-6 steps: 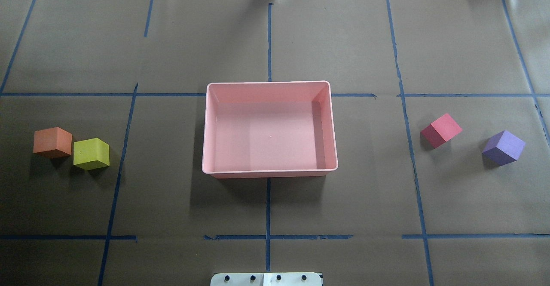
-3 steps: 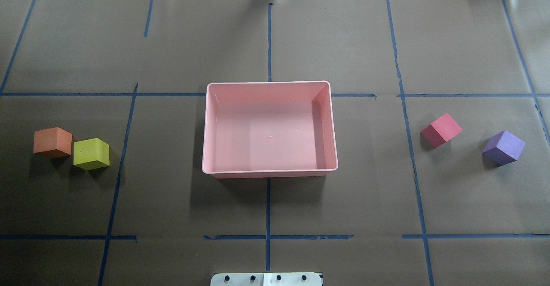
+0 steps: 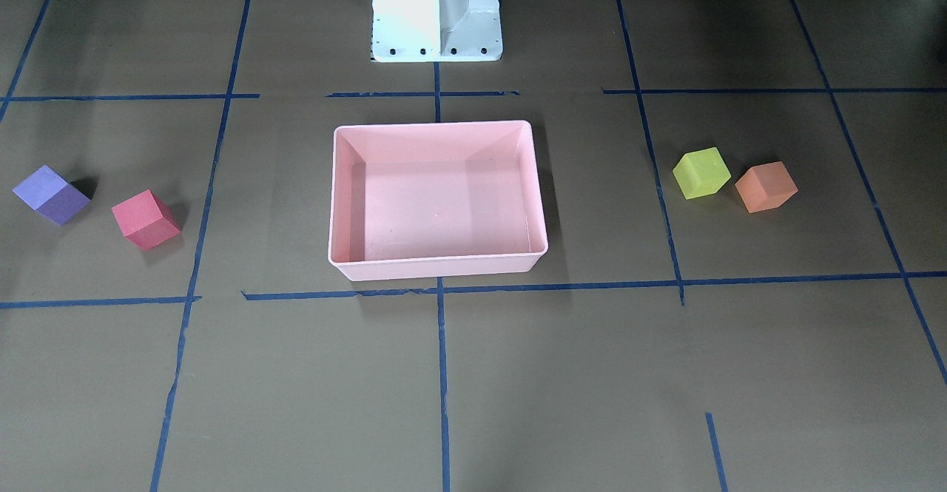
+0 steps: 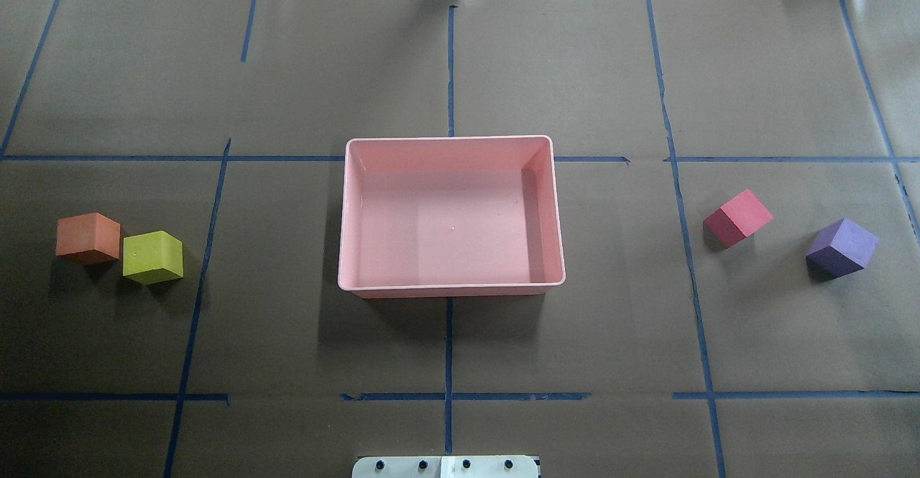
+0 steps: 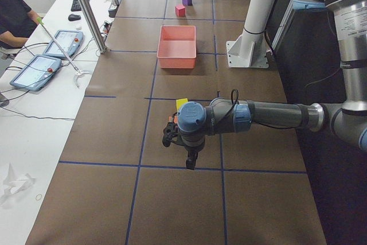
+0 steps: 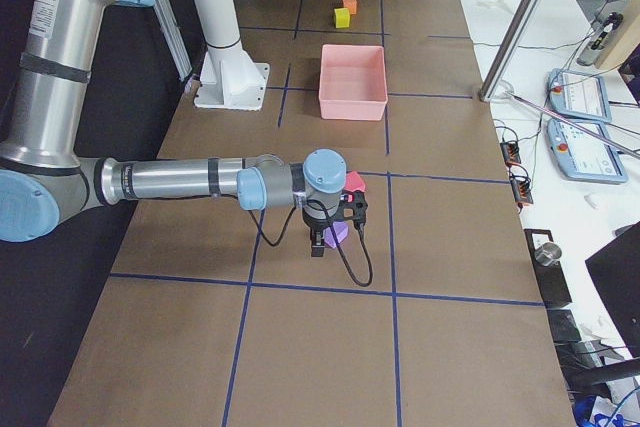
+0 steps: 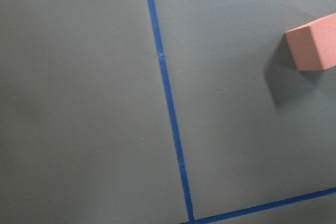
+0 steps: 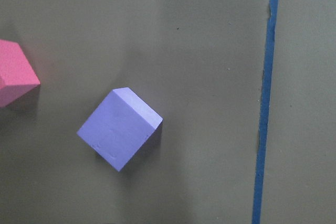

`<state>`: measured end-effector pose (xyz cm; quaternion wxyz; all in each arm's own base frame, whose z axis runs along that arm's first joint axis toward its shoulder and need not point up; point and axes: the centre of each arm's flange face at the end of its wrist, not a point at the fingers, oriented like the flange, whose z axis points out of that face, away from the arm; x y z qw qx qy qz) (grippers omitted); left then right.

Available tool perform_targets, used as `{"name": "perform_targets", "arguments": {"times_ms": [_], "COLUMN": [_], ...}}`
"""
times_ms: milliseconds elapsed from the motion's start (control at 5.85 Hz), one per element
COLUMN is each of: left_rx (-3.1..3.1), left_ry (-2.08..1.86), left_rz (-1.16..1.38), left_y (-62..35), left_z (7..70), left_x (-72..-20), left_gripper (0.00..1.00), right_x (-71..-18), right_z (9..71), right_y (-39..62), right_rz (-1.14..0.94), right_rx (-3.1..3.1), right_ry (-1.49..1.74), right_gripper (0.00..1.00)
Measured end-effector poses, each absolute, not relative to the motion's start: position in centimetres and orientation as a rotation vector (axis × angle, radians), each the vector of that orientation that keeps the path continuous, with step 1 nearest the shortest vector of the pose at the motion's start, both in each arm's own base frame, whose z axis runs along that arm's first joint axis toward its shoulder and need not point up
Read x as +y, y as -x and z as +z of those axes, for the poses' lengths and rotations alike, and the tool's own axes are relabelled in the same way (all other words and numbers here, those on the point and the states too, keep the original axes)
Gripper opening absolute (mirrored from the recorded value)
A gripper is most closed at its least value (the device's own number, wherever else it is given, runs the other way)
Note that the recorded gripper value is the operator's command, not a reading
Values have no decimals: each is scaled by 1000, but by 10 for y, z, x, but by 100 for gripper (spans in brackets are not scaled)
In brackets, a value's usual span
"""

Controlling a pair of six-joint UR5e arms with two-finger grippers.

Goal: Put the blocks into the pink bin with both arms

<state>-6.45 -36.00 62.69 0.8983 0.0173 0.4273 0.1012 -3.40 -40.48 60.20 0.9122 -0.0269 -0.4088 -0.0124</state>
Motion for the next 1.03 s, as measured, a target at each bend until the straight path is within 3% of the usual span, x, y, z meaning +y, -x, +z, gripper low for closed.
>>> {"name": "perform_targets", "arguments": {"times_ms": [513, 1026], "left_rx": [889, 889], "left_ry": [-35, -36], "left_rz": [208, 209], "left_y": [64, 64], "left_z": [627, 627], "left_x": [-360, -360], "left_gripper": [100, 100], "right_x": [-427, -430], "right_z": [611, 612], "right_y": [126, 167], "right_rz": [278, 403], "right_rx": [-789, -775], "right_ry": [118, 185], "right_gripper": [99, 98]}}
